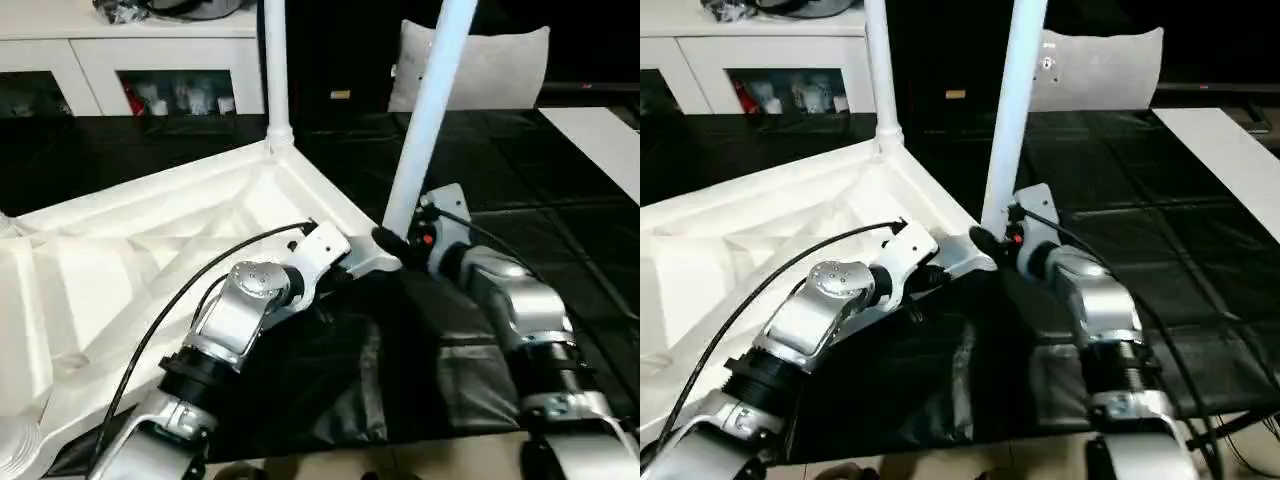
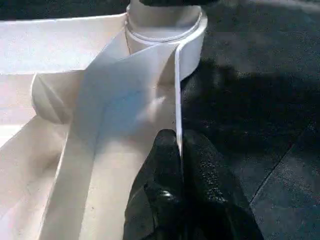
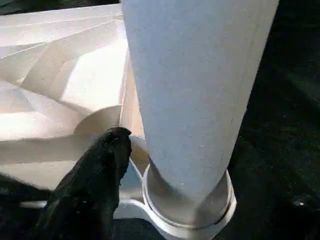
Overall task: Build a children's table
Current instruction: Rotate leg to tighten
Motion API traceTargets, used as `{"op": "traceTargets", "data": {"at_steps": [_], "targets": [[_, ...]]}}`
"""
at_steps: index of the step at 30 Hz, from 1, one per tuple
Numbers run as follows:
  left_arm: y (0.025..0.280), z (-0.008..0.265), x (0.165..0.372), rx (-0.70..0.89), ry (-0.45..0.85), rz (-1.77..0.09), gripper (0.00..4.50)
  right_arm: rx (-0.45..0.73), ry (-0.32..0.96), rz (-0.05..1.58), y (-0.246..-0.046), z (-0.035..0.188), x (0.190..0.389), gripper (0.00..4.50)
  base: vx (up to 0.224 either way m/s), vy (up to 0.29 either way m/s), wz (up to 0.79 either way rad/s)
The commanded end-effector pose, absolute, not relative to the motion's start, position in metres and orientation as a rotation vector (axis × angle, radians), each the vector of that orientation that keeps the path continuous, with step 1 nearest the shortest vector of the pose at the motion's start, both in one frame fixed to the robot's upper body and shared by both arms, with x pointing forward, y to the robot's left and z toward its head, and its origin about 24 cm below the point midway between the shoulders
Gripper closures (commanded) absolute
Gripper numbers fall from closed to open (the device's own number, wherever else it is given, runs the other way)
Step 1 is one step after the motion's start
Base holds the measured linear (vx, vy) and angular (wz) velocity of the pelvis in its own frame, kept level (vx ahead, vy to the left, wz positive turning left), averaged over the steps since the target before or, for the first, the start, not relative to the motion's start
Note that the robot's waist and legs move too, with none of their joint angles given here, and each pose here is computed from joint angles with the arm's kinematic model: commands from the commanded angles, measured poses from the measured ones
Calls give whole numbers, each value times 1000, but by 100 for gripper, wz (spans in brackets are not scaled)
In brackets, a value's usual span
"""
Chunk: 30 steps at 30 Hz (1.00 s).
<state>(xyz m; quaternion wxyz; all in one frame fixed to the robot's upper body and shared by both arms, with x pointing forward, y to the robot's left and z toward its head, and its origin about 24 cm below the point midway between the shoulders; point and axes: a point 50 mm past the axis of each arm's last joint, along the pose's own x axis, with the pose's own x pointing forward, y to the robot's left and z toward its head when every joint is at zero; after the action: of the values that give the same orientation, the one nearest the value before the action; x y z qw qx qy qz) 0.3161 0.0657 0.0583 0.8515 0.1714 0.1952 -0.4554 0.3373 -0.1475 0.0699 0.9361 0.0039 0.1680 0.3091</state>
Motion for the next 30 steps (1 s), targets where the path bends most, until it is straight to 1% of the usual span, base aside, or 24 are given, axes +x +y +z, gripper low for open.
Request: {"op": "traceTargets", "data": {"at_steps": [1, 2, 3, 4, 5, 6, 8, 9, 10, 12, 13, 17, 22, 23, 25, 28, 30], "targets": [[52, 77, 315, 372, 284, -1065, 450, 26, 408, 746, -137, 55, 326, 89, 0, 0, 0], [59, 75, 315, 382, 290, -1080, 450, -3, 394, 763, -147, 58, 325, 80, 0, 0, 0], [63, 73, 314, 387, 292, -1089, 450, -22, 387, 775, -152, 59, 324, 70, 0, 0, 0], [66, 72, 313, 394, 293, -1108, 450, -31, 383, 783, -156, 60, 324, 60, 0, 0, 0], [68, 71, 312, 399, 293, -1122, 450, -38, 381, 788, -159, 61, 324, 60, 0, 0, 0], [71, 70, 310, 411, 292, -1155, 450, -51, 375, 806, -164, 63, 322, 36, 0, 0, 0], [78, 69, 307, 424, 289, -1202, 450, -85, 374, 849, -174, 66, 319, 36, 0, 0, 0], [78, 69, 307, 425, 288, -1204, 450, -88, 374, 853, -175, 66, 319, 26, 0, 0, 0], [81, 69, 306, 432, 280, -1219, 450, -111, 375, 882, -180, 68, 317, 16, 0, 0, 0], [84, 69, 305, 440, 279, -1248, 450, -129, 363, 919, -185, 70, 315, 16, 0, 0, 0], [87, 70, 303, 447, 280, -1302, 450, -127, 333, 985, -190, 76, 311, 16, 0, 0, 0], [94, 70, 298, 474, 295, -1386, 450, -110, 318, 1127, -195, 84, 302, 16, 0, 0, 0], [102, 68, 296, 503, 314, -1437, 450, -138, 317, 1194, -198, 84, 299, 16, 0, 0, 0], [104, 67, 297, 508, 317, -1441, 450, -146, 312, 1198, -198, 84, 299, 31, 0, 0, 0], [108, 66, 296, 527, 333, -1472, 450, -160, 310, 1239, -197, 83, 298, 31, 0, 0, 0], [109, 66, 295, 530, 338, -1494, 450, -164, 310, 1261, -196, 82, 298, 67, 0, 0, 0], [109, 66, 292, 529, 340, -1520, 450, -165, 310, 1271, -193, 80, 298, 76, 0, 0, 0]]}}
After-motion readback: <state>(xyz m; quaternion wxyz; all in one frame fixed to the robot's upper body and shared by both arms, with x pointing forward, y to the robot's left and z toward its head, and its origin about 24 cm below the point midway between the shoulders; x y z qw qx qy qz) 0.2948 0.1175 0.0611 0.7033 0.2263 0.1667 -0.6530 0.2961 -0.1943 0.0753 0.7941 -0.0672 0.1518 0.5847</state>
